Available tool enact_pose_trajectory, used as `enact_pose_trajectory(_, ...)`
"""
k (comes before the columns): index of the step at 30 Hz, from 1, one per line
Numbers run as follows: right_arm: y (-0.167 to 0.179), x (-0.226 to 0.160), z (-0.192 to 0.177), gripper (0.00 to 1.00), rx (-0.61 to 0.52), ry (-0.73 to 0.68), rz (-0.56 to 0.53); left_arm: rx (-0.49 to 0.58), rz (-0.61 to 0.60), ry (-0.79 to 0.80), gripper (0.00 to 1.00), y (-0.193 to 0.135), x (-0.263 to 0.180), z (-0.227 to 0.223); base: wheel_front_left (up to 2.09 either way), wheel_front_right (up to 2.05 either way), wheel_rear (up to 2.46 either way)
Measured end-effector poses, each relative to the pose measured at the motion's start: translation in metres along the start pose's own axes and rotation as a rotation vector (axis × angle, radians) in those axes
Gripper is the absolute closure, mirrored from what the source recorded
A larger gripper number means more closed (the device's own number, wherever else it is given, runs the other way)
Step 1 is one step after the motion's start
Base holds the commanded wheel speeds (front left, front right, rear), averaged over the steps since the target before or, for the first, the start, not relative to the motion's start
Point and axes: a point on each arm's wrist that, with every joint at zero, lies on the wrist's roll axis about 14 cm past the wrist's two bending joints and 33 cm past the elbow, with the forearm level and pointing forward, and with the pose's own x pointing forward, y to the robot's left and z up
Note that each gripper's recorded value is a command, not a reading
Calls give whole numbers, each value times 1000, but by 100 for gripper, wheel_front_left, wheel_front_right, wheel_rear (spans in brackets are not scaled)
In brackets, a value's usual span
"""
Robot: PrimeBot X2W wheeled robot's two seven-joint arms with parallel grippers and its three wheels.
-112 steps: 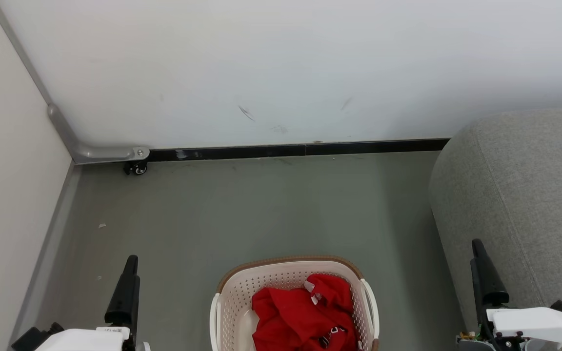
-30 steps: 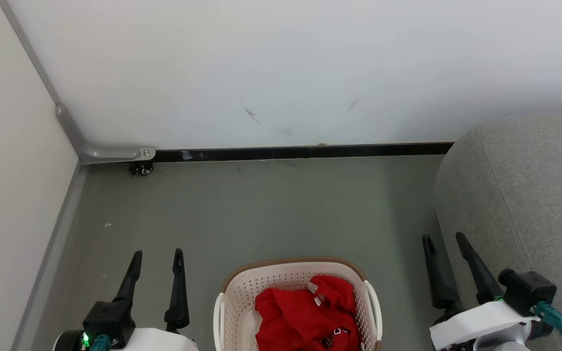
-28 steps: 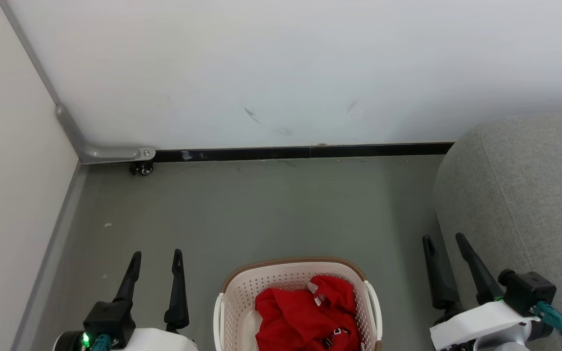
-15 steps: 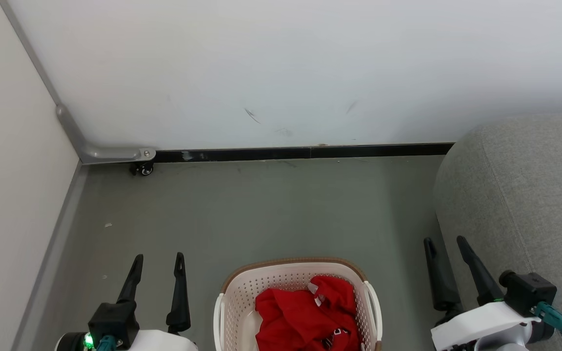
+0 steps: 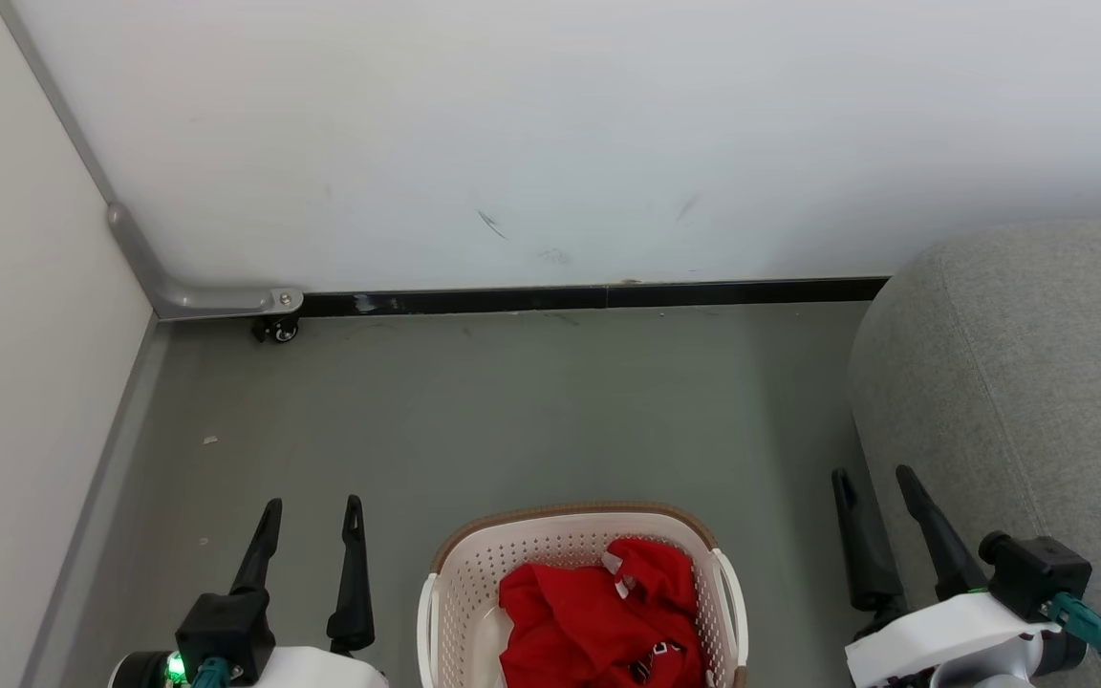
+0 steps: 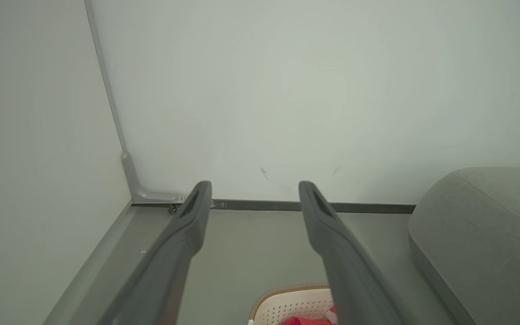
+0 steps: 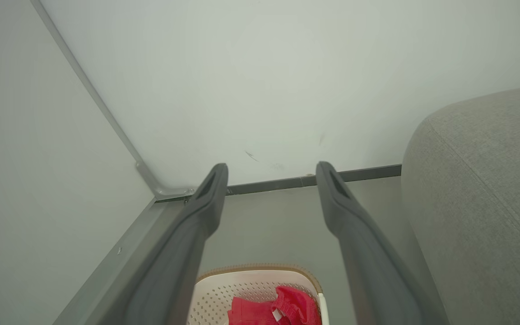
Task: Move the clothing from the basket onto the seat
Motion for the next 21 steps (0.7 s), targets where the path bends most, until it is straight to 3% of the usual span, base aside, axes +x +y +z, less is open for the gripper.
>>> enact_pose_trajectory(21,0,5,1,0,3,0,1,3,0,11,0,0,1,-4,0,0,0)
